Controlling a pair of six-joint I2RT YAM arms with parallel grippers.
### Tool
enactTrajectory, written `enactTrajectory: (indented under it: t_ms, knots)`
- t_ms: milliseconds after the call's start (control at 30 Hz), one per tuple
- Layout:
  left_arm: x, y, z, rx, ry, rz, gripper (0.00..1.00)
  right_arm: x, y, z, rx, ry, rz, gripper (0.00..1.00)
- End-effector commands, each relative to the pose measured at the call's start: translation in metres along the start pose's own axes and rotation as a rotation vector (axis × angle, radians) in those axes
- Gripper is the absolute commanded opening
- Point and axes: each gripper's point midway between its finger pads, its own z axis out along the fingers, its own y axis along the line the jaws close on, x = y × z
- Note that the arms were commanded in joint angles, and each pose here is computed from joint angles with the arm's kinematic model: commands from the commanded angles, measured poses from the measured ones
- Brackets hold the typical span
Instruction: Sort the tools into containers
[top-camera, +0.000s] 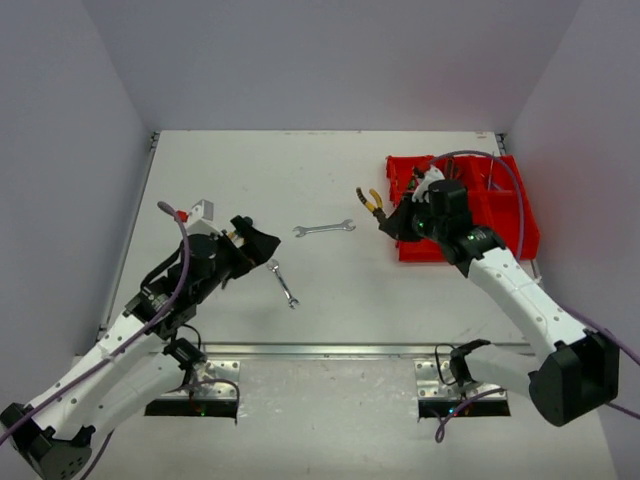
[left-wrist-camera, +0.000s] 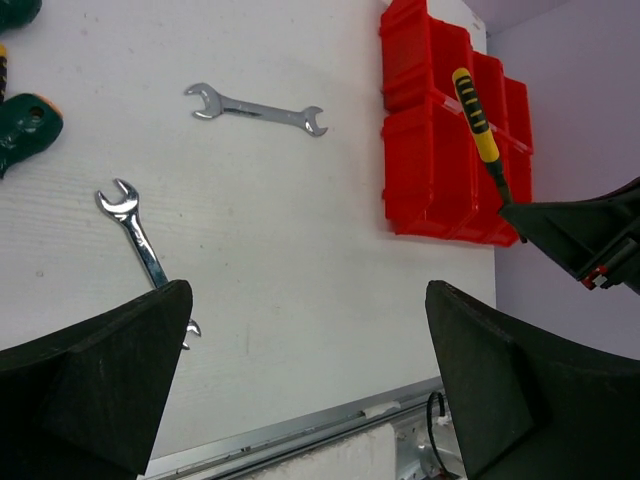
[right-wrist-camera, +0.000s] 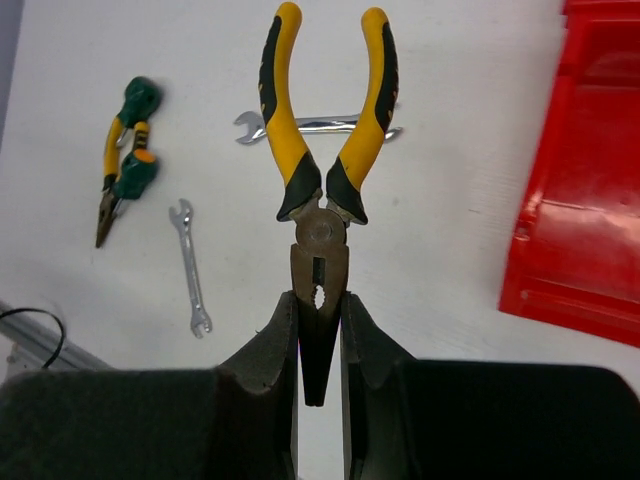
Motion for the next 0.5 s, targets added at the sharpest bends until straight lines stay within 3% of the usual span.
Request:
enactTrajectory:
  t_ms: [0, 167, 467]
  knots:
    - [-0.028, -0.015, -0.023, 0.021, -0.055, 0.122, 1.0, -0.035, -0.041, -0.031, 0.167, -0.148, 0.007, 0.0]
    - [-0.045, -0.014, -0.04, -0.052, -0.04, 0.278, 1.0, -0.051, -0.083, -0.044, 0.322, -0.205, -0.01, 0.0]
    - [-0.074, 0.008, -0.058, -0.185, -0.136, 0.427, 1.0, -0.051, -0.11, -0.022, 0.377, -0.196, -0.105, 0.0]
